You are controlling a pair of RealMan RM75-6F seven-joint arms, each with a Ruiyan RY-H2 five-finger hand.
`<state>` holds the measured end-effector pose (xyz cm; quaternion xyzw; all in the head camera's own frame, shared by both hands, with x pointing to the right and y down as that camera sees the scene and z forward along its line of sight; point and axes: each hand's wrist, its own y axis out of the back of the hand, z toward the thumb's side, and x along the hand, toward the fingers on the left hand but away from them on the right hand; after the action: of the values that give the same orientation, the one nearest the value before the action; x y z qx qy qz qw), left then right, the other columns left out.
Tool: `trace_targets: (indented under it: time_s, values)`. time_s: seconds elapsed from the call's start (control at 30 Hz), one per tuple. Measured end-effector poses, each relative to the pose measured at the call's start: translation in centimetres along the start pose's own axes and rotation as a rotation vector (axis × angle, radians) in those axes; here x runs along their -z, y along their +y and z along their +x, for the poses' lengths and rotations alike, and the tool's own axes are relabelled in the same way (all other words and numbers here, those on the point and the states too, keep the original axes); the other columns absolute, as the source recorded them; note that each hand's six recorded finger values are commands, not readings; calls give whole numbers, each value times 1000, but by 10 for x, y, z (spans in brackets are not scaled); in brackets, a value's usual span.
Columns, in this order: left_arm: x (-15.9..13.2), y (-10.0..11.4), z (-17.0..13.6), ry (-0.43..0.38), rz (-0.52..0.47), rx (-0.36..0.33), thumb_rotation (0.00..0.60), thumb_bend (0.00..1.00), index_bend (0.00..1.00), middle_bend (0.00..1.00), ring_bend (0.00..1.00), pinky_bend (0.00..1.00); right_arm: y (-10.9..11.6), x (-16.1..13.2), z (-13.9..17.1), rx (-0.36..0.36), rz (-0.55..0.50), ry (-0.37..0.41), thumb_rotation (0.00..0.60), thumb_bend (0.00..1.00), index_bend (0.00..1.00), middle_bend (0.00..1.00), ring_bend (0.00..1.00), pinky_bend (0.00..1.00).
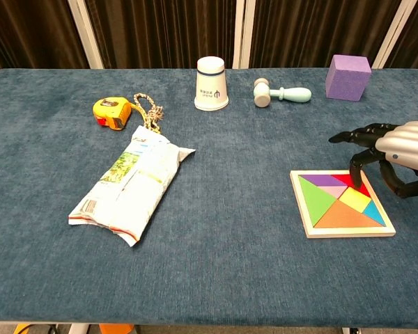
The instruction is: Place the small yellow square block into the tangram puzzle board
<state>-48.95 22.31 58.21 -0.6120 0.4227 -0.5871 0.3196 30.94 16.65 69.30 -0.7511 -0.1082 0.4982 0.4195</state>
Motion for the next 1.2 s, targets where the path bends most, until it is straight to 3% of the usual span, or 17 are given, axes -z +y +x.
trace_targets:
  time_s: [0.43, 0.63, 0.77, 0.83, 0.93, 1.07, 1.13, 1.2]
  values:
    - [-1, 1, 0, 0, 3, -2, 600, 0, 88, 18, 0, 44, -9, -5, 1, -36, 8, 15, 558, 924, 444, 0, 0, 0]
    - [-3, 3, 1, -7, 4, -9, 600, 0, 88, 18, 0, 44, 15, 3, 8, 59, -19, -11, 559, 920, 423, 0, 0, 0]
    - [-7, 5, 2, -14, 7, -16, 600, 0, 88, 18, 0, 44, 38, 16, 28, 156, -48, -56, 559, 888, 300, 0, 0, 0]
    - [-8, 7, 1, -17, 8, -22, 600, 0, 88, 18, 0, 44, 46, 25, 40, 199, -62, -88, 559, 773, 159, 0, 0, 0]
    - [-9, 8, 0, -18, 6, -29, 600, 0, 88, 18, 0, 44, 53, 42, 68, 267, -92, -167, 553, 552, 31, 0, 0, 0]
    - [-10, 9, -1, -17, 3, -35, 600, 0, 88, 18, 0, 44, 47, 67, 118, 323, -163, -302, 528, 275, 0, 0, 0, 0]
    - [-11, 10, -2, -19, 1, -39, 600, 0, 88, 18, 0, 44, 40, 78, 141, 334, -203, -371, 461, 153, 0, 0, 0, 0]
    - [-13, 11, -2, -21, 1, -47, 600, 0, 88, 18, 0, 44, 32, 89, 169, 351, -230, -463, 385, 111, 0, 0, 0, 0]
